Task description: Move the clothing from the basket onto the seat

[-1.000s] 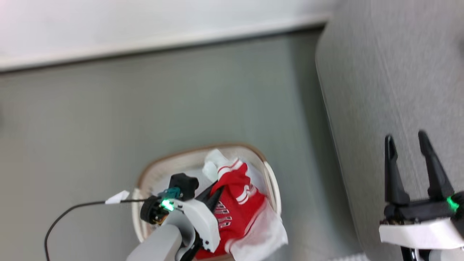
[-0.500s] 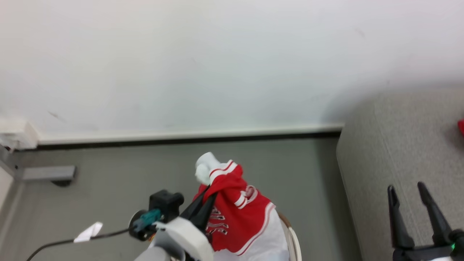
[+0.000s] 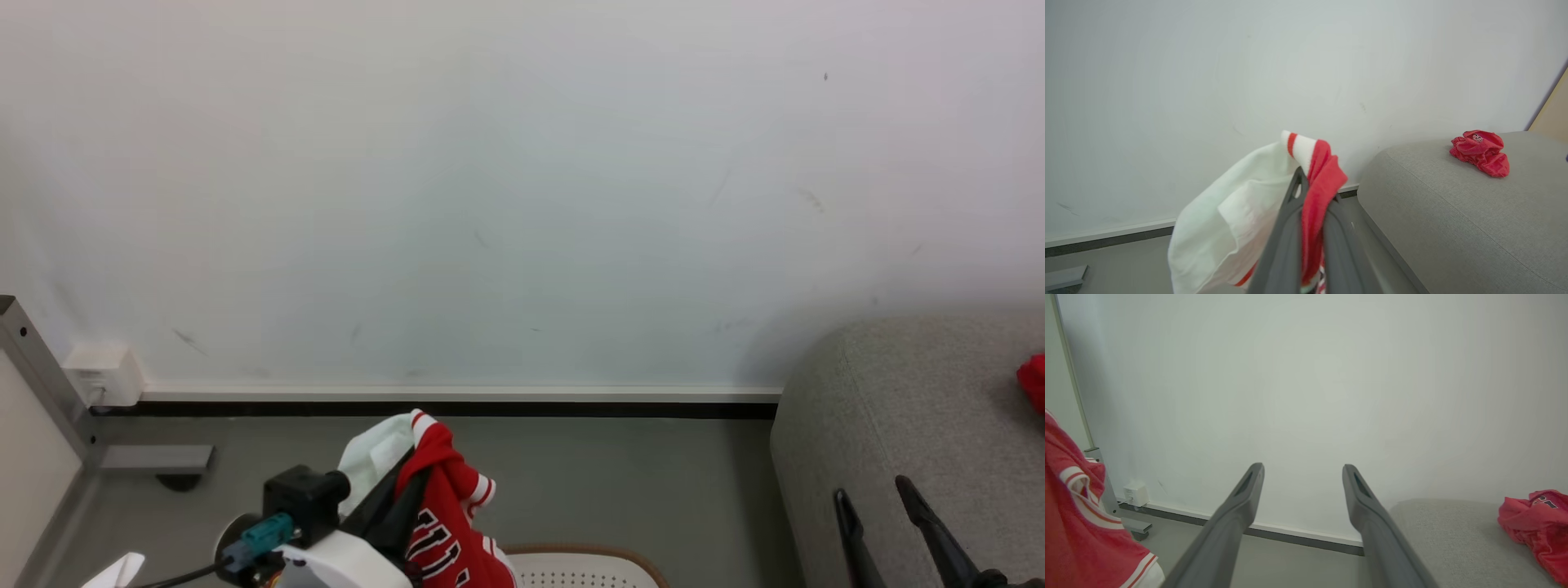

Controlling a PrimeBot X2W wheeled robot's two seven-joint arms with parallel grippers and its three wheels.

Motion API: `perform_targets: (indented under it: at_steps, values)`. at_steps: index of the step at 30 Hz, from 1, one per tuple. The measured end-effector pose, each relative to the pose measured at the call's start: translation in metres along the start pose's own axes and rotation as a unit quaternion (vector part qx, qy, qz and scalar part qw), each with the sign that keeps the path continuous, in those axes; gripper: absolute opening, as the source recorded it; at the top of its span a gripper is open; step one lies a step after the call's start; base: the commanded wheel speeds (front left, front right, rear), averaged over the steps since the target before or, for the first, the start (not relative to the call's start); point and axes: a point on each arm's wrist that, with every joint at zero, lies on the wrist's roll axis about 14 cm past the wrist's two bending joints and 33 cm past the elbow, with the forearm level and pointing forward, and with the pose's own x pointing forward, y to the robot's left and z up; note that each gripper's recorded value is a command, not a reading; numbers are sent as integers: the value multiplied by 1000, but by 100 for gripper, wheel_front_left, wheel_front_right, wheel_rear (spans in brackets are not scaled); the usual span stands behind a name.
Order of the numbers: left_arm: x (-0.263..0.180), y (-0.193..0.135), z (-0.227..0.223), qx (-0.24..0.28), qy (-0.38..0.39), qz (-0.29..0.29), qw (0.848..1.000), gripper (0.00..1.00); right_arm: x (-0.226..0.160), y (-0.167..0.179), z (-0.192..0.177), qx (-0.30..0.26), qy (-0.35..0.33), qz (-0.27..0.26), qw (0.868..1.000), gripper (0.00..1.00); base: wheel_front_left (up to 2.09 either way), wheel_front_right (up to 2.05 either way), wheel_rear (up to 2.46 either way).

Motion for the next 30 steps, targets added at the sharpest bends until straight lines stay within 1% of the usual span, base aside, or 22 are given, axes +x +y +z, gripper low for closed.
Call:
perform_targets:
  at_steps: [5, 9, 16, 21, 26, 30]
  values:
    - [-5, -2, 6, 2, -1, -1, 1000, 0, 1, 21, -5, 7, 9, 36, 999, 100, 0, 0, 0]
    - [-6, -8, 11, 0, -4, -9, 1000, 0, 1, 49, -8, 5, 17, 90, 996, 100, 0, 0, 0]
    - [0, -25, 16, -2, -6, -40, 999, 0, 11, 104, 1, -7, 10, 203, 979, 100, 0, 0, 0]
    - [11, -44, 23, 0, -11, -74, 997, 0, 18, 136, 0, -16, 14, 266, 964, 100, 0, 0, 0]
    - [21, -67, 32, 4, -20, -114, 993, 0, 26, 160, -3, -26, 21, 308, 951, 100, 0, 0, 0]
    - [23, -92, 35, 0, -23, -151, 988, 0, 34, 169, -7, -34, 28, 321, 946, 100, 0, 0, 0]
